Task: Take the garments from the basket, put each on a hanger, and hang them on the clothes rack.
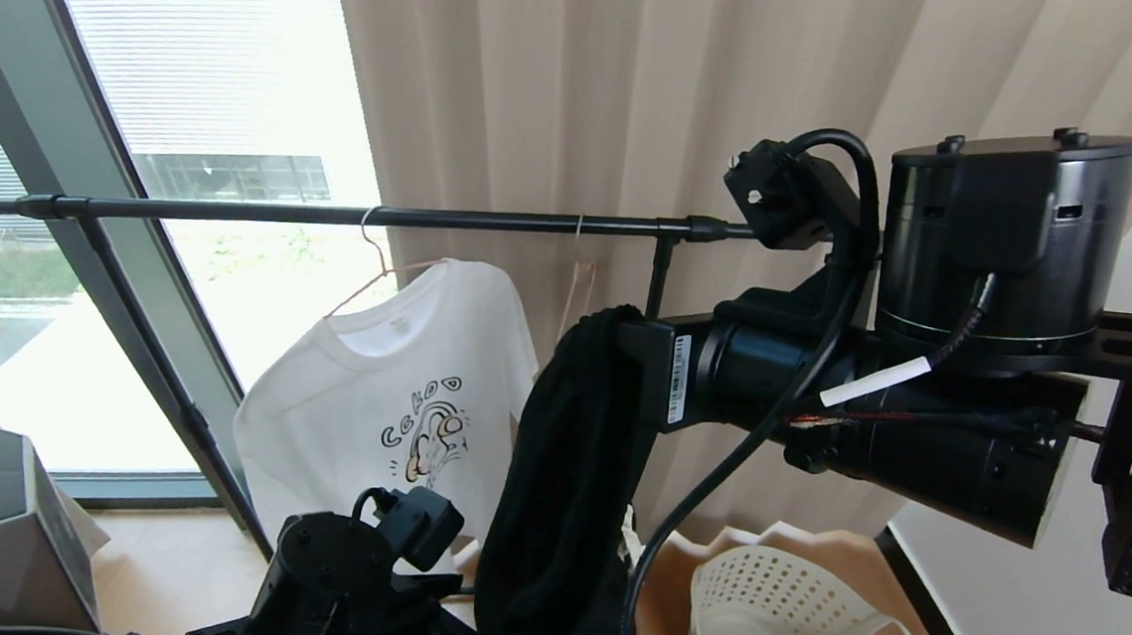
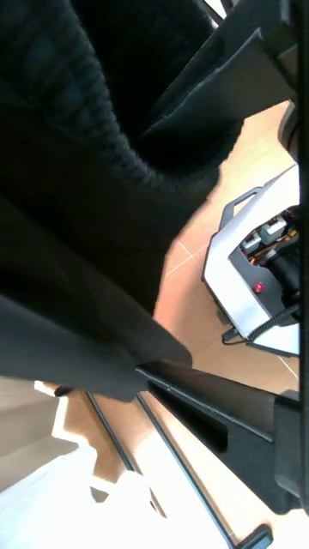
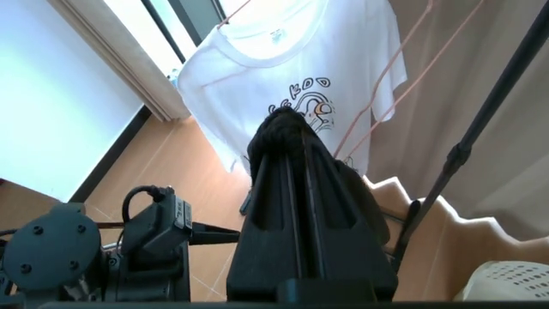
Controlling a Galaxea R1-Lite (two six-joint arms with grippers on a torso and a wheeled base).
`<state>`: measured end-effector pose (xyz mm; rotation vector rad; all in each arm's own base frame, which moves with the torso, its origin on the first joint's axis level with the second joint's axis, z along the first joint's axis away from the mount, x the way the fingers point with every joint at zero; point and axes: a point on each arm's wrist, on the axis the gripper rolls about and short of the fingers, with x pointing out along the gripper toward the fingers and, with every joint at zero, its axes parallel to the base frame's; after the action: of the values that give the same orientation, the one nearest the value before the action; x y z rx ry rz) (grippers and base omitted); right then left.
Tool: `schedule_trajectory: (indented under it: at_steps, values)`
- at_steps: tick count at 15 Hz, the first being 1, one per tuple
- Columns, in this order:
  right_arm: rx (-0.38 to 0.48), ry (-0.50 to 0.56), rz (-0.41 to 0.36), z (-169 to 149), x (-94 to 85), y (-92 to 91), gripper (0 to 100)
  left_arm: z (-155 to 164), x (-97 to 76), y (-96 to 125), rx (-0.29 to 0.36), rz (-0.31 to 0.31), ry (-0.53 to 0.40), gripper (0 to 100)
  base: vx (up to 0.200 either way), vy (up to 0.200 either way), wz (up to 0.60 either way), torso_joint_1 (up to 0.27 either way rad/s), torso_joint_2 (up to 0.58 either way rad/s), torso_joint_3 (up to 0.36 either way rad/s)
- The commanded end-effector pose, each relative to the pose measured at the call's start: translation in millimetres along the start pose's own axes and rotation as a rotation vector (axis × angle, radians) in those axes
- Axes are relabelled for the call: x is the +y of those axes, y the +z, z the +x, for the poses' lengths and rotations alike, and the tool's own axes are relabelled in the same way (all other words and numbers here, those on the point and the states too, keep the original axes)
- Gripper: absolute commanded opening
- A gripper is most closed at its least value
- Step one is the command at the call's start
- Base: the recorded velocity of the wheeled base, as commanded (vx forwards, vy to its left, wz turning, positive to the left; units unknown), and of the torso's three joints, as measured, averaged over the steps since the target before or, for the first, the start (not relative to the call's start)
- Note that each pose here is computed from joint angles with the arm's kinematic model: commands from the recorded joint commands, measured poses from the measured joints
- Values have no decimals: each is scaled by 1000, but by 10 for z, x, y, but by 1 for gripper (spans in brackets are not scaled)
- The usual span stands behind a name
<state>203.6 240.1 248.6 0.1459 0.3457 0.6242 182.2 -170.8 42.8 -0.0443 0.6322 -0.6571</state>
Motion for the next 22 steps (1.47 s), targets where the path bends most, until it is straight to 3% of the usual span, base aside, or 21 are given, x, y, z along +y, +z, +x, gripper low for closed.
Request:
schedule_trajectory:
  at_steps: [1,4,7,10,12,14,16,18,20,22]
  values:
    - [-13,-16,3,-36,-45,34,0,16,4,-3,-10,1,15,0,0,0,0,0,0,0]
    - [-28,-72,-9,-52,-216,93,0,-45,16,71,-54,-2,20,0,0,0,0,0,0,0]
    - [-2,-187,-146,-112,-503,46,0,-255,182,292,-165,18,78,0,0,0,0,0,0,0]
    - [51,-232,-284,-201,-610,-80,0,-413,301,447,-246,50,130,0,0,0,0,0,0,0]
    - [149,-276,-360,-194,-632,-226,0,-481,335,575,-271,65,171,0,0,0,0,0,0,0]
    - [262,-285,-412,-181,-580,-368,0,-497,302,774,-241,59,222,0,0,0,0,0,0,0]
    - [312,-275,-435,-143,-527,-459,0,-521,266,978,-194,51,274,0,0,0,0,0,0,0]
    - [354,-302,-454,-30,-511,-580,0,-644,236,1035,-161,47,283,0,0,0,0,0,0,0]
    - [381,-335,-463,-45,-556,-676,0,-822,281,1031,-153,33,313,0,0,0,0,0,0,0]
    - [387,-388,-433,-83,-729,-655,0,-915,382,1050,-152,13,353,0,0,0,0,0,0,0]
